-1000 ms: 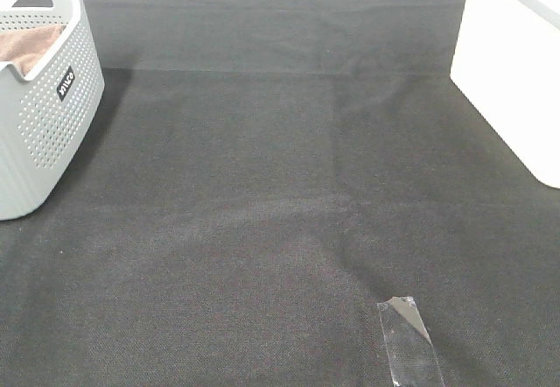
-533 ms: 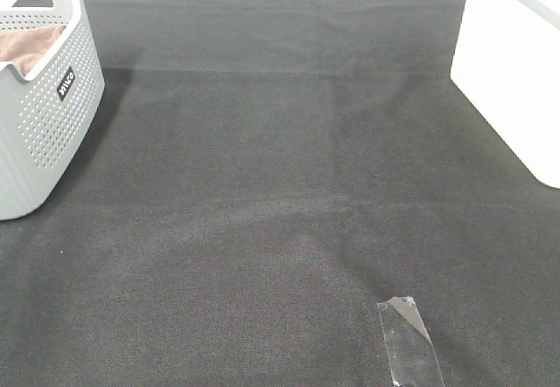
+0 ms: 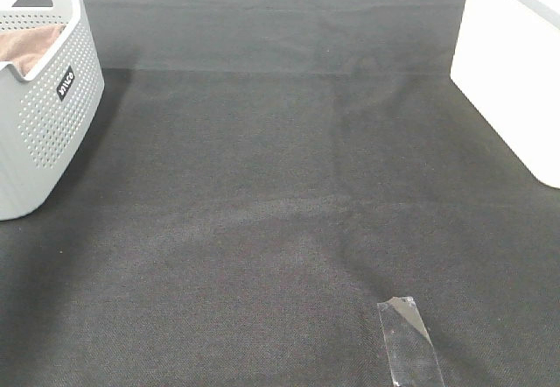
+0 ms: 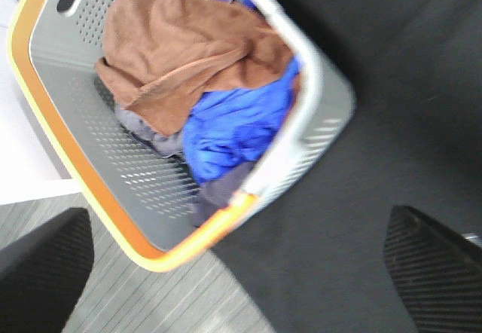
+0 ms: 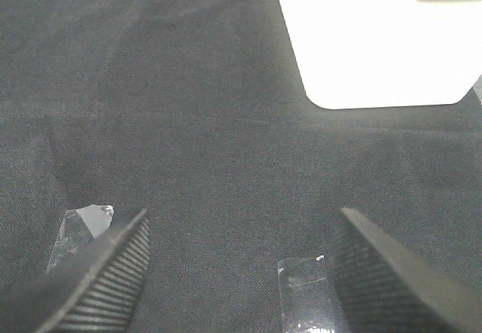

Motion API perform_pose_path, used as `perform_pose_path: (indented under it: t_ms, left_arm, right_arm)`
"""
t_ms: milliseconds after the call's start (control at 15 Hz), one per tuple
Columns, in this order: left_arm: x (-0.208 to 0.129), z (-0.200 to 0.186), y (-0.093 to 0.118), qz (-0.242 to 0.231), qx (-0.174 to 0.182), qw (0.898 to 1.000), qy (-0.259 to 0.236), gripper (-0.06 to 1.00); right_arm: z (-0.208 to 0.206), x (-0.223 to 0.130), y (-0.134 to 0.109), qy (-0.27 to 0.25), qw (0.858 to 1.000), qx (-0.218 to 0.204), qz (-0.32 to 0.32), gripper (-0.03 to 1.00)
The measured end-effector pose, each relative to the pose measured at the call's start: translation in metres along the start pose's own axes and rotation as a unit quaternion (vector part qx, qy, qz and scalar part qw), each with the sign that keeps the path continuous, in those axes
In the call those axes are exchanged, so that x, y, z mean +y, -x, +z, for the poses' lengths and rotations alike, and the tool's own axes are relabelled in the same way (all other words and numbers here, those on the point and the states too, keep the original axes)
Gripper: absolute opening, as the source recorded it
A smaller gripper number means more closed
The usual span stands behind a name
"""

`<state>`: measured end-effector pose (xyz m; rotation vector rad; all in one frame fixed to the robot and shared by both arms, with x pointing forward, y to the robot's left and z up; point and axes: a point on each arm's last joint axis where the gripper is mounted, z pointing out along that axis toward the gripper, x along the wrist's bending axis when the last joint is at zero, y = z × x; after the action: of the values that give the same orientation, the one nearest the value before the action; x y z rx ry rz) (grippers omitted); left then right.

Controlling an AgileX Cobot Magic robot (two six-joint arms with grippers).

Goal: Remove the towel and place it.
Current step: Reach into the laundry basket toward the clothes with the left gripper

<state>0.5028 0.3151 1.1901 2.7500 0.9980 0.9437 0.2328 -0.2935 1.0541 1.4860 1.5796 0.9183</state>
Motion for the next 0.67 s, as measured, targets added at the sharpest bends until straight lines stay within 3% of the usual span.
perform_pose_path:
  t_ms: [200,467,667]
  left_arm:
    - [0.013,0.079,-0.036,0.045,-0.009,0.995,-0.093,0.99]
    - [0.016,0.175,-0.077,0.102,-0.003,0.988,-0.117,0.99]
    - [0.018,0.242,-0.08,0.144,-0.033,0.98,-0.13,0.99]
  right_arm:
    - [0.0,0.0,0.0,0.0,1.0,0.0,0.0,0.67]
    - [0.0,0.0,0.0,0.0,1.0,0.0,0.0,0.67]
    - [0.0,0.0,0.0,0.0,1.0,0.0,0.0,0.67]
